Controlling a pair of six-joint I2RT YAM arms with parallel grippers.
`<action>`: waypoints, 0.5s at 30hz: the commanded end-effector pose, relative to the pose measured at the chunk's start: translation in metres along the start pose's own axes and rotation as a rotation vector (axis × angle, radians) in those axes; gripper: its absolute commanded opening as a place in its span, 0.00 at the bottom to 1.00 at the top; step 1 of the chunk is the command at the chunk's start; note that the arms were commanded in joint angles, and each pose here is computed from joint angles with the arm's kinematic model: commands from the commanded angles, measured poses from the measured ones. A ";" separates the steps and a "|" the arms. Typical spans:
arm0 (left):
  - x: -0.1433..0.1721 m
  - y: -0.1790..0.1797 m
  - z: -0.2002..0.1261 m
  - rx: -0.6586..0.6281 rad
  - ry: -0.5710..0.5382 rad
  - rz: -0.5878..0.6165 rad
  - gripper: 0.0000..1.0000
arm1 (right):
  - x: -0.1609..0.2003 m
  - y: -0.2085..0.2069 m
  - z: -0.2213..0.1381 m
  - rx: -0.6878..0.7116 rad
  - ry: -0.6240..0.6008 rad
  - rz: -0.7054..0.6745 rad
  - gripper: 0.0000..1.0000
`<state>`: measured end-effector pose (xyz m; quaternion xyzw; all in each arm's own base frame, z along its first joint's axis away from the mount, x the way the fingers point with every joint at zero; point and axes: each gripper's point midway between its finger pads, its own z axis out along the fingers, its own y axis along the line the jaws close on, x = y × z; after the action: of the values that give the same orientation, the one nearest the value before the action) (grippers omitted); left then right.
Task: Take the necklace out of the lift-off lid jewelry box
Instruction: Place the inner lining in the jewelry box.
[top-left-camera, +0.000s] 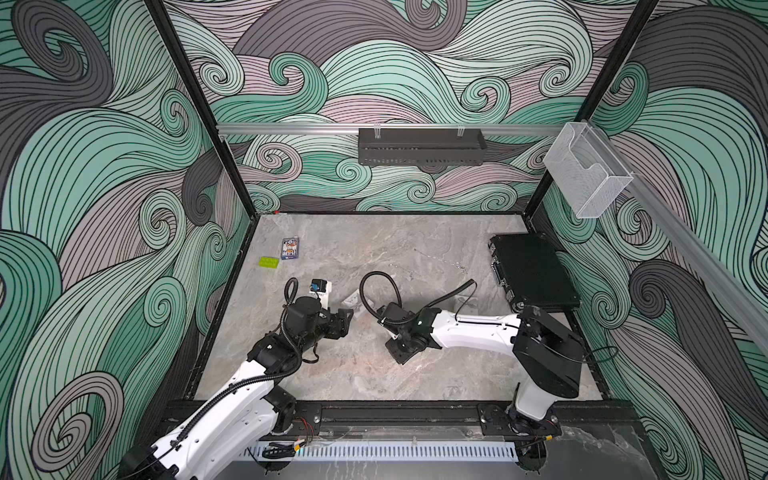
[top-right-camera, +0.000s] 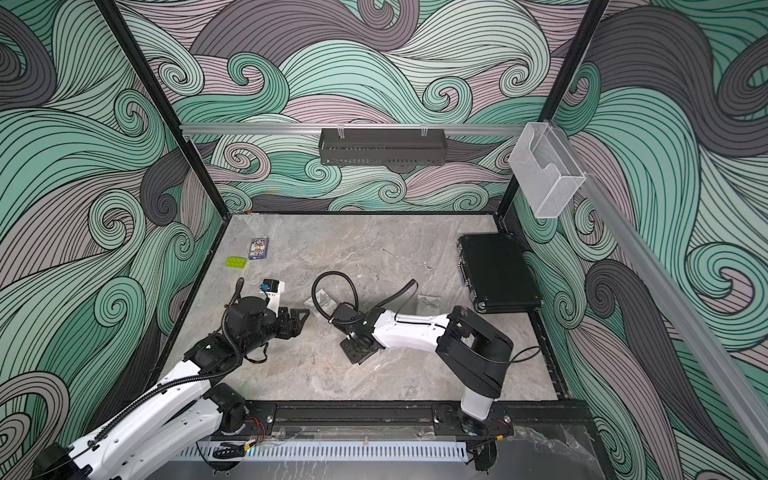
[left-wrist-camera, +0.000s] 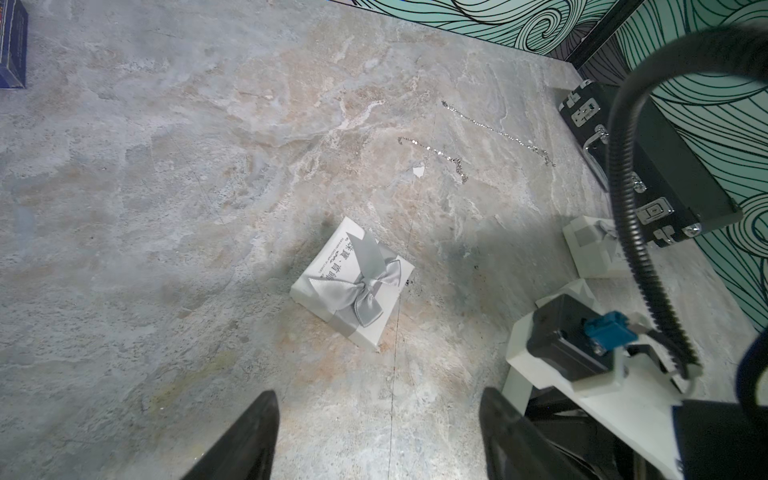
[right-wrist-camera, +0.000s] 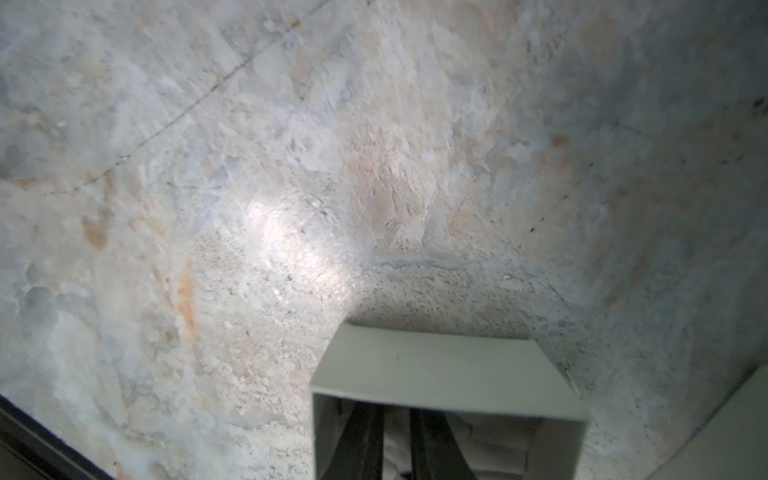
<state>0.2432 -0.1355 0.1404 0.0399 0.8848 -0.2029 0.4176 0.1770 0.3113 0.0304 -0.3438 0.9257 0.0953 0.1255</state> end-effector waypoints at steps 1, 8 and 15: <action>-0.012 -0.003 -0.005 0.005 -0.026 -0.014 0.75 | -0.010 -0.008 -0.032 -0.018 -0.076 0.016 0.33; -0.008 -0.003 -0.003 0.003 -0.010 -0.006 0.76 | -0.012 -0.048 -0.083 0.000 -0.201 0.112 0.65; 0.000 -0.015 0.000 0.077 0.029 -0.009 0.76 | 0.023 -0.131 -0.092 0.199 -0.169 0.290 0.85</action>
<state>0.2401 -0.1412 0.1382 0.0488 0.8863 -0.2163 0.4065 0.2337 0.2095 0.1180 -0.2020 0.9414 0.1071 0.2479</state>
